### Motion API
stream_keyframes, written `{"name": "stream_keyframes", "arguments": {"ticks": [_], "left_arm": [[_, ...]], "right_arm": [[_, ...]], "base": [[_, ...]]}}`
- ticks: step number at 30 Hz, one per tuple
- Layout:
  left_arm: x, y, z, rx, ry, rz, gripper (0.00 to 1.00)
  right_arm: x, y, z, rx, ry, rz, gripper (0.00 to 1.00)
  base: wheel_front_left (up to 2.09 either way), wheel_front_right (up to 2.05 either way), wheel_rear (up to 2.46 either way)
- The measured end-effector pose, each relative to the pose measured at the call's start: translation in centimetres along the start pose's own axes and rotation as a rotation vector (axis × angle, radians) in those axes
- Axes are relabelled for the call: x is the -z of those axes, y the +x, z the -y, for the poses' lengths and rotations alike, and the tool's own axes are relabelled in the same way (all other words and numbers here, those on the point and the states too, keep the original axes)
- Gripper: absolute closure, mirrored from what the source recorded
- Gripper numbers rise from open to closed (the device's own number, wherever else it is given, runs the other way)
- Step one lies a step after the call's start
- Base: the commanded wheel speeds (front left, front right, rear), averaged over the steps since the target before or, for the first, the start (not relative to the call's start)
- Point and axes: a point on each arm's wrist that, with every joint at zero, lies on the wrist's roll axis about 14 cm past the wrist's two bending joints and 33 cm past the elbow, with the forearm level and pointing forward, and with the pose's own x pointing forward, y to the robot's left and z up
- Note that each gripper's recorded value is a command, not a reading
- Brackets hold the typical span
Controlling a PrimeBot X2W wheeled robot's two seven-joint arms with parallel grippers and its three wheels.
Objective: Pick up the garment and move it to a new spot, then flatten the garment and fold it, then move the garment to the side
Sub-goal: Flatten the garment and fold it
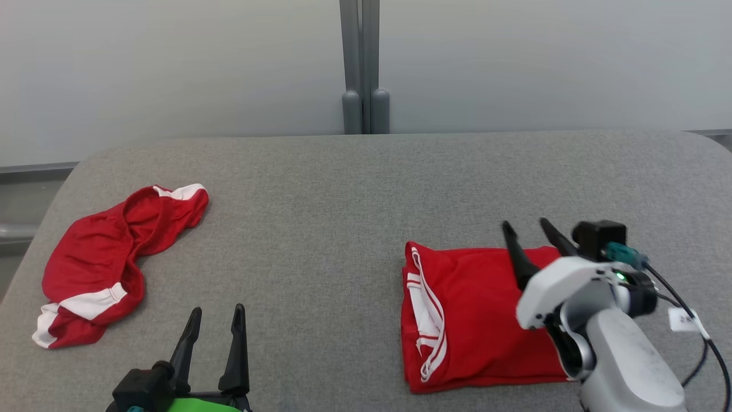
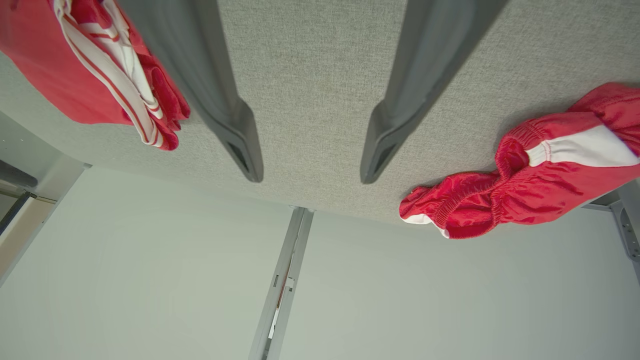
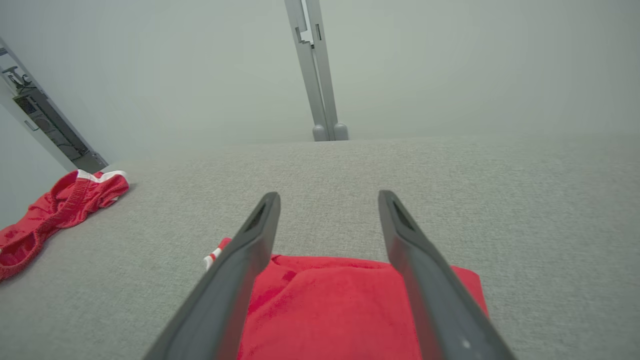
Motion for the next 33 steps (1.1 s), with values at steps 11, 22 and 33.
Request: {"name": "stream_keyframes", "arguments": {"ticks": [11,22,33], "left_arm": [[-0.7,0.8,0.4,0.013,0.006,0.021,0.00],[-0.6,1.0,0.3,0.009,0.003,0.017,0.00],[-0.5,-0.4,-1.5,-0.051,0.012,0.014,0.00]], "right_arm": [[3.5,-7.3,8.2,0.266,-0.093,0.014,0.00],[8.3,-5.8,1.0,0.040,-0.115,-0.130,1.00],[13.0,-4.3,-6.5,-0.225,-0.153,-0.316,1.00]], "base": [[0.00,0.00,0.00],[0.00,0.00,0.00],[0.00,0.00,0.00]]}}
